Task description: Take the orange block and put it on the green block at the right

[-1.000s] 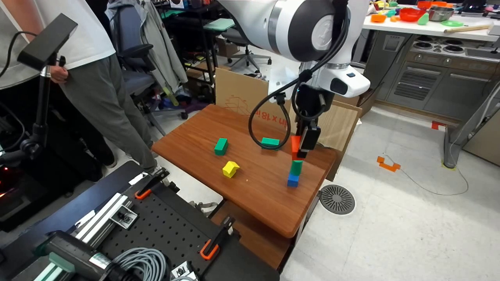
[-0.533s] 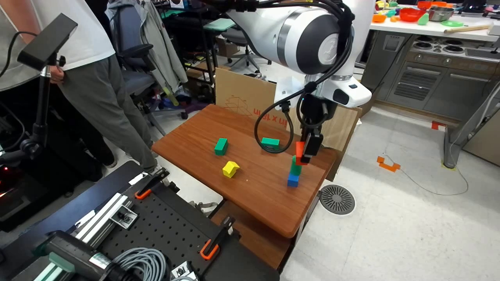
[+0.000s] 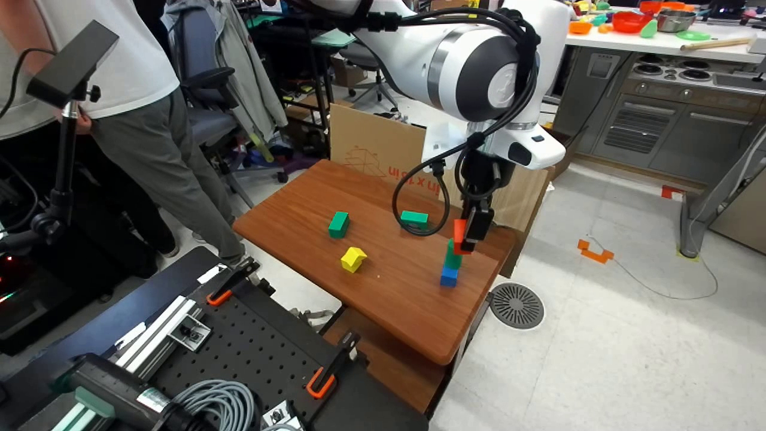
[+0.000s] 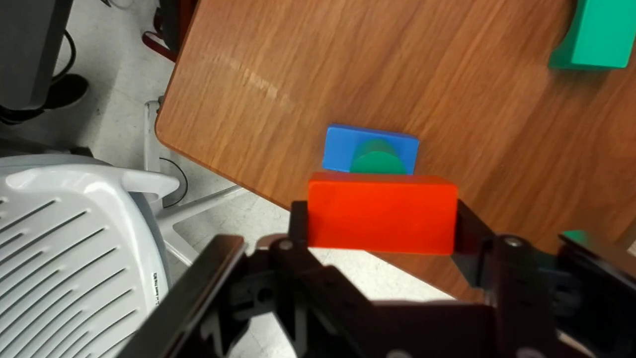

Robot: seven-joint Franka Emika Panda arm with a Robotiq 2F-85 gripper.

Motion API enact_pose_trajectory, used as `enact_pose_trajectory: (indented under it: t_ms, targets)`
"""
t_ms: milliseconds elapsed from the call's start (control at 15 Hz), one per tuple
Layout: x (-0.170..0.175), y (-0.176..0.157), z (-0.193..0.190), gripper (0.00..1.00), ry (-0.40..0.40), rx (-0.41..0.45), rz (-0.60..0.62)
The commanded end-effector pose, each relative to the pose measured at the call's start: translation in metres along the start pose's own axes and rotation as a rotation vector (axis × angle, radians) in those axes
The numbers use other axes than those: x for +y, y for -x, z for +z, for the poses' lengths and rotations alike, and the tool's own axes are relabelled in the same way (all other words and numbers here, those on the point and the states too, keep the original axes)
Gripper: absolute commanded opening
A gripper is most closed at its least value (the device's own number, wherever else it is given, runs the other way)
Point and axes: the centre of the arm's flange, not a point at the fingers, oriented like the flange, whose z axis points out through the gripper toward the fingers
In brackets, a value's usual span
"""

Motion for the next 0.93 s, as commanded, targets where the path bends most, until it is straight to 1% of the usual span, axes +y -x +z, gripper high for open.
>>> enact_pose_trajectory:
  t_ms: [0, 533, 867]
  targets:
    - [-0.011, -0.005, 0.002, 0.42, -0.003, -0.021, 0.022]
    - [-0.012, 0.0, -0.005, 0.42, -0.006, -0.03, 0.015]
    - [-0.011, 0.007, -0.001, 0.42, 0.007, -0.052, 0.005]
